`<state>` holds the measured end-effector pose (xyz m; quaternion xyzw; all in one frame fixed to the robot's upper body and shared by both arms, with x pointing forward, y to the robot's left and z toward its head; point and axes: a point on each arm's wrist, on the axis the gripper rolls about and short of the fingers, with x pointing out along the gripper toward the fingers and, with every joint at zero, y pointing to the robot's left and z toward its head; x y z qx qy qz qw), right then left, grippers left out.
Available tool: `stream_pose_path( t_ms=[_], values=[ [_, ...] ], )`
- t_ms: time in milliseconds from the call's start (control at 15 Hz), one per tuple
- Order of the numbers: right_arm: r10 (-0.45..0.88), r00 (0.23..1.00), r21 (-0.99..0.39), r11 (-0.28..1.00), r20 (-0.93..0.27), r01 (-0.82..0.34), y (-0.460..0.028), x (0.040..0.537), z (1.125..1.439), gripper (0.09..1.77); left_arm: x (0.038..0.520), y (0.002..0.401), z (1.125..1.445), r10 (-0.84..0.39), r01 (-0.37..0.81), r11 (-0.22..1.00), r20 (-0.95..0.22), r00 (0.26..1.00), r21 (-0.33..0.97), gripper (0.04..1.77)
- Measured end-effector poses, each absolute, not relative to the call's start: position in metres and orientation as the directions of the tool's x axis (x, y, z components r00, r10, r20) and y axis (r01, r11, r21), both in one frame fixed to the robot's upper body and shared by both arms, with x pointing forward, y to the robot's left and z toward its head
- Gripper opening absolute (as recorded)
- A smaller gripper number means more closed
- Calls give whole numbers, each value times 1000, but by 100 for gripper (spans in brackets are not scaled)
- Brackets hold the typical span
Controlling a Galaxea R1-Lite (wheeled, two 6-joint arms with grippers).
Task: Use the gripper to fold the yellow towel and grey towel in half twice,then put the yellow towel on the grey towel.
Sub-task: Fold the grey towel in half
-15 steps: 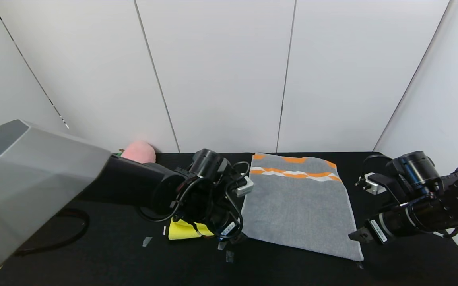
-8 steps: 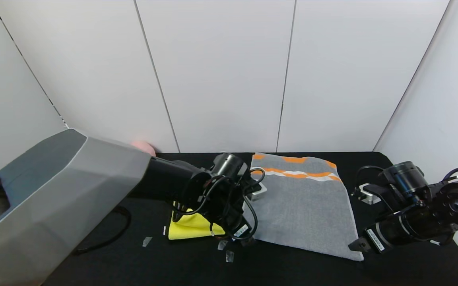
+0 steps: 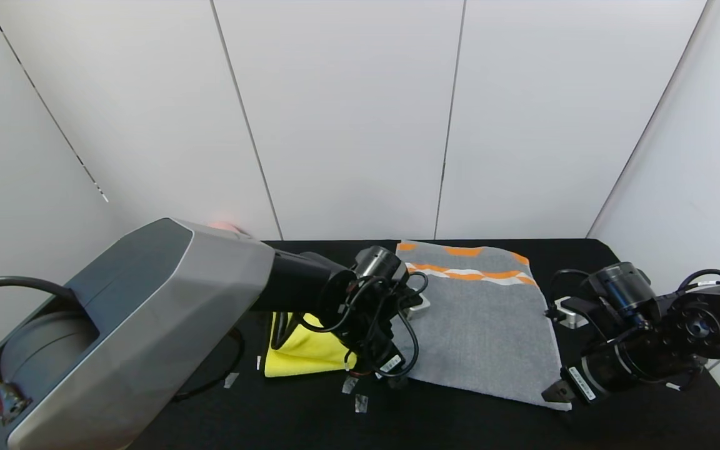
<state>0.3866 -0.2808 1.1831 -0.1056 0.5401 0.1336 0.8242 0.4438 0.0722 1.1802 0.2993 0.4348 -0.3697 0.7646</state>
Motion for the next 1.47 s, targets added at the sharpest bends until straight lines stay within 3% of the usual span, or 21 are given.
stream_pose_path(
  t_ms=[933,1133,1400,1467],
  values=[
    [71,315,-46,936,-946,-349,-255,389,1156,168,452,71,1175,-303,820,556,-885,354,137,169],
    [74,322,-40,942,-944,-333,-254,391,1154,117,453,70,1173,-300,819,558,-886,353,137,117],
    [77,328,-38,943,-941,-330,-255,392,1153,74,453,71,1172,-298,819,558,-888,350,135,71],
    [77,329,-38,944,-941,-329,-255,392,1153,30,453,70,1172,-299,819,558,-888,350,135,11]
  ],
)
